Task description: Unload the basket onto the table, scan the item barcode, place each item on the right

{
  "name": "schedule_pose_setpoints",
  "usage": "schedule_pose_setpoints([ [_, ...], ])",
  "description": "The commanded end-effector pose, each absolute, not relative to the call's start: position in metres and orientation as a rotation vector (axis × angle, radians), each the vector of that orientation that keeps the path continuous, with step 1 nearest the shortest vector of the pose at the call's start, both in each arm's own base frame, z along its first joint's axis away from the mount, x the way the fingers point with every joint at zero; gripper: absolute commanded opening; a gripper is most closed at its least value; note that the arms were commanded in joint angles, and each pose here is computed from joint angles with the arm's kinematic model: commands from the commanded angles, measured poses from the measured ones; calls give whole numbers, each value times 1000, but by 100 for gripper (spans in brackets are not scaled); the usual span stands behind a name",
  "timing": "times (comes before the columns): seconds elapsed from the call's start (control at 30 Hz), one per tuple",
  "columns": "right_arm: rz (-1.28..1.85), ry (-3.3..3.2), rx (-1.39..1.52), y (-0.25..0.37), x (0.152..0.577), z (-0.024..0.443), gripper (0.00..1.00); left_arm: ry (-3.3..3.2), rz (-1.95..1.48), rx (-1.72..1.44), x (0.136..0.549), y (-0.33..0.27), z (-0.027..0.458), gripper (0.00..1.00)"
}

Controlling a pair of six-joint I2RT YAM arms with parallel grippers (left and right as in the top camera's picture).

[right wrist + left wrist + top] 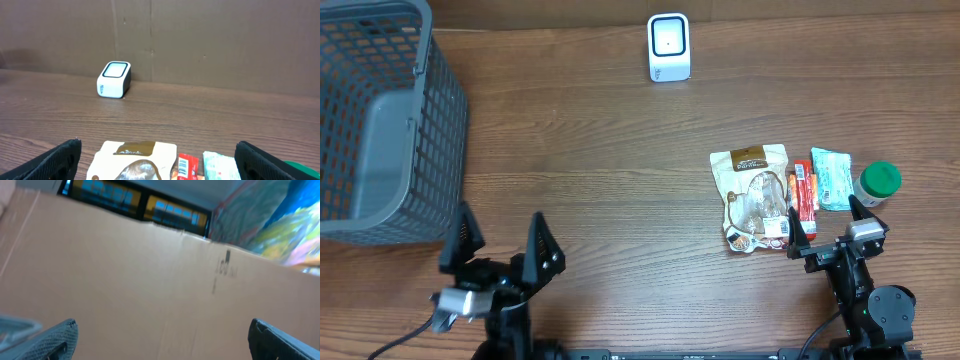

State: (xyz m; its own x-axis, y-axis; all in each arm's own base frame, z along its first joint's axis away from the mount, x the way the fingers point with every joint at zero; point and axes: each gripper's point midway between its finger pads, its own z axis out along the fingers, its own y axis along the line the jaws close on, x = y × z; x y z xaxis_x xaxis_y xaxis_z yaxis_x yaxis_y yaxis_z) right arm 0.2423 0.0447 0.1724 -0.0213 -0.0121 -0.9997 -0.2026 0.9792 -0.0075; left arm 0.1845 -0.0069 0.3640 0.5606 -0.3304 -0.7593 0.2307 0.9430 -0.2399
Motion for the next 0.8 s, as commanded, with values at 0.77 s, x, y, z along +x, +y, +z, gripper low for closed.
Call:
schedule_pose_setpoints([
  [0.77, 148, 1585, -164, 44, 243, 170, 100, 1628, -180, -261, 246, 8, 157, 100],
])
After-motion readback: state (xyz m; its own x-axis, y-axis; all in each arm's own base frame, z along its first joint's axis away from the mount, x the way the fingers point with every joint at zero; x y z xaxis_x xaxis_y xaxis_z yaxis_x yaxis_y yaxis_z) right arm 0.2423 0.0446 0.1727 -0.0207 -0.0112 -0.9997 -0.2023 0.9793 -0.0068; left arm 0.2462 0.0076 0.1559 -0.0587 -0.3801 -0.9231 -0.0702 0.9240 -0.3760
